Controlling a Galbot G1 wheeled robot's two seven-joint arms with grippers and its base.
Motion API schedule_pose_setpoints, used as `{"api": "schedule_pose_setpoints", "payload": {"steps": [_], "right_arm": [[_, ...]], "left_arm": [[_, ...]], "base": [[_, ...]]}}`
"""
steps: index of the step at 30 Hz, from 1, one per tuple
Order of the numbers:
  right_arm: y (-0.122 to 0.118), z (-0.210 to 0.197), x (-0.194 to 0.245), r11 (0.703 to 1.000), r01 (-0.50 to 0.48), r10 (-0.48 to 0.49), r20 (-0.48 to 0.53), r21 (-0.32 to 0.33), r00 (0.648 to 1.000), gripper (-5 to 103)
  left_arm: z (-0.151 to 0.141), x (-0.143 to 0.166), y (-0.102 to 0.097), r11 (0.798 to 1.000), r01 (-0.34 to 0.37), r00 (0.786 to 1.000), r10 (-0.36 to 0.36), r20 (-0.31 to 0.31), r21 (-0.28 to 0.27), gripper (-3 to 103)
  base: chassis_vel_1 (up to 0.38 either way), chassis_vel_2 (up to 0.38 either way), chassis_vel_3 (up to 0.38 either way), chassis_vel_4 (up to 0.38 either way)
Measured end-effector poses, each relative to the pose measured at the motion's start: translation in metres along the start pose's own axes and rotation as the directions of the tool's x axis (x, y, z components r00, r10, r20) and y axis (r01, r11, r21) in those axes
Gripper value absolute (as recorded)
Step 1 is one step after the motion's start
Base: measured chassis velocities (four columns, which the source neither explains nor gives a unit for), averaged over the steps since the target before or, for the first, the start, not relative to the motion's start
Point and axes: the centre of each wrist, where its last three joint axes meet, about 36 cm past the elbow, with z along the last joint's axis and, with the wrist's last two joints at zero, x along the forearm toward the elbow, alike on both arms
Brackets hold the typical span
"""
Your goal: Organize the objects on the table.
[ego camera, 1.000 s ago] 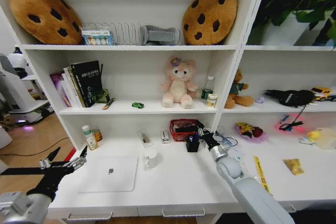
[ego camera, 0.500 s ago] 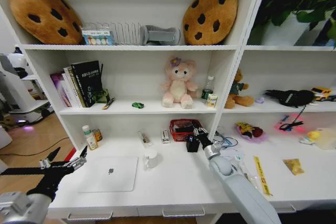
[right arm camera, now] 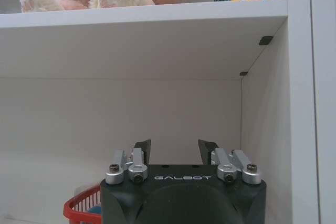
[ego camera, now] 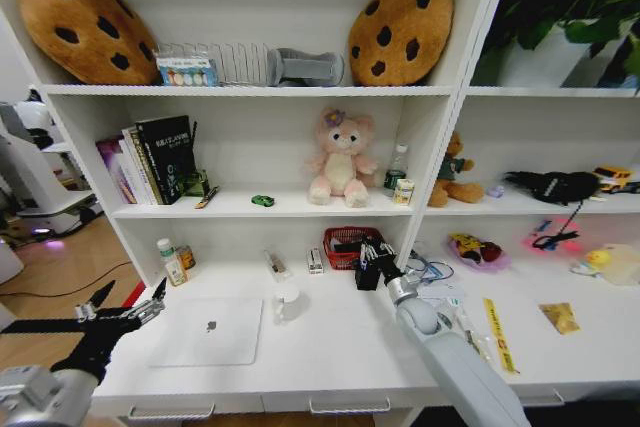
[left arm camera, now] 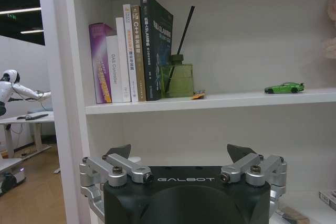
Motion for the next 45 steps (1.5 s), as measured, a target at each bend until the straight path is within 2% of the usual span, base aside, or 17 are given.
{"api": "schedule_pose_setpoints", "payload": {"steps": [3, 5, 9, 11, 12, 14, 16, 18, 19, 24, 26, 31, 32, 34, 35, 41, 45], "right_arm": [[-0.002, -0.003, 0.004, 1.0, 0.001, -0.001, 0.004, 0.001, 1.0, 57], [-0.009, -0.025, 0.021, 1.0, 0.018, -0.018, 0.028, 0.007, 0.999, 68], [-0.003, -0.048, 0.034, 1.0, 0.017, -0.017, 0.052, -0.001, 0.998, 79], [0.011, -0.067, 0.053, 0.999, 0.018, -0.016, 0.058, -0.027, 0.998, 89], [0.011, -0.067, 0.053, 0.999, 0.018, -0.016, 0.058, -0.027, 0.998, 89], [0.033, -0.075, 0.089, 0.996, -0.02, 0.018, -0.022, -0.082, 1.0, 99], [0.041, -0.077, 0.108, 0.994, -0.044, 0.038, -0.063, -0.099, 0.997, 99], [0.047, -0.085, 0.144, 0.994, -0.082, 0.074, -0.102, -0.078, 0.992, 100], [0.047, -0.085, 0.144, 0.994, -0.082, 0.074, -0.102, -0.078, 0.992, 100], [0.053, -0.105, 0.224, 0.984, -0.173, 0.177, -0.14, 0.037, 0.974, 100], [0.05, -0.113, 0.258, 0.975, -0.21, 0.219, -0.157, 0.073, 0.963, 100], [0.05, -0.118, 0.276, 0.972, -0.224, 0.234, -0.18, 0.072, 0.955, 100], [0.045, -0.13, 0.324, 0.964, -0.257, 0.266, -0.244, 0.069, 0.932, 100], [0.043, -0.132, 0.335, 0.963, -0.258, 0.269, -0.248, 0.077, 0.931, 100], [0.037, -0.13, 0.357, 0.957, -0.271, 0.29, -0.247, 0.108, 0.925, 100], [0.025, -0.117, 0.357, 0.944, -0.294, 0.319, -0.182, 0.153, 0.93, 100], [0.022, -0.107, 0.341, 0.951, -0.284, 0.299, -0.127, 0.123, 0.946, 100]], "left_arm": [[0.0, 0.0, 0.0, 1.0, 0.0, 1.0, 0.0, 0.0, 0.0, 100], [0.0, 0.0, 0.0, 1.0, 0.0, 1.0, 0.0, 0.0, 0.0, 100], [0.0, 0.0, 0.0, 1.0, 0.0, 1.0, 0.0, 0.0, 0.0, 100], [0.0, 0.0, 0.0, 1.0, 0.0, 1.0, 0.0, 0.0, 0.0, 100], [0.0, 0.0, 0.0, 1.0, 0.0, 1.0, 0.0, 0.0, 0.0, 100], [0.0, 0.0, 0.0, 1.0, 0.0, 1.0, 0.0, 0.0, 0.0, 100], [0.0, 0.0, 0.0, 1.0, 0.0, 1.0, 0.0, 0.0, 0.0, 100], [0.0, 0.0, 0.0, 1.0, 0.0, 1.0, 0.0, 0.0, 0.0, 100], [0.0, 0.0, 0.0, 1.0, 0.0, 1.0, 0.0, 0.0, 0.0, 100], [0.0, 0.0, 0.0, 1.0, 0.0, 1.0, 0.0, 0.0, 0.0, 100], [0.0, 0.0, 0.0, 1.0, 0.0, 1.0, 0.0, 0.0, 0.0, 100], [0.0, 0.0, 0.0, 1.0, 0.0, 1.0, 0.0, 0.0, 0.0, 100], [0.0, 0.0, 0.0, 1.0, 0.0, 1.0, 0.0, 0.0, 0.0, 100], [0.0, 0.0, 0.0, 1.0, -0.001, 1.0, 0.001, 0.0, 0.0, 100], [0.0, 0.0, 0.0, 1.0, 0.0, 1.0, 0.0, 0.0, 0.0, 100], [0.0, 0.0, 0.0, 1.0, 0.0, 1.0, 0.0, 0.0, 0.0, 100], [0.0, 0.0, 0.0, 1.0, 0.0, 1.0, 0.0, 0.0, 0.0, 100]], "base": [[0.0, 0.0, 0.0, 0.0], [0.0, 0.0, 0.0, 0.0], [0.0, 0.0, 0.0, 0.0], [0.0, 0.0, 0.0, 0.0], [0.0, 0.0, 0.0, 0.0], [0.0, 0.0, 0.0, 0.0], [0.0, 0.0, 0.0, 0.0], [0.0, 0.0, 0.0, 0.0], [0.0, 0.0, 0.0, 0.0], [0.0, 0.0, 0.0, 0.0], [0.0, 0.0, 0.0, 0.0], [0.0, 0.0, 0.0, 0.0], [0.0, 0.0, 0.0, 0.0], [0.0, 0.0, 0.0, 0.0], [0.0, 0.0, 0.0, 0.0], [-0.007, -0.003, 0.003, 0.009], [-0.082, -0.065, 0.091, 0.076]]}}
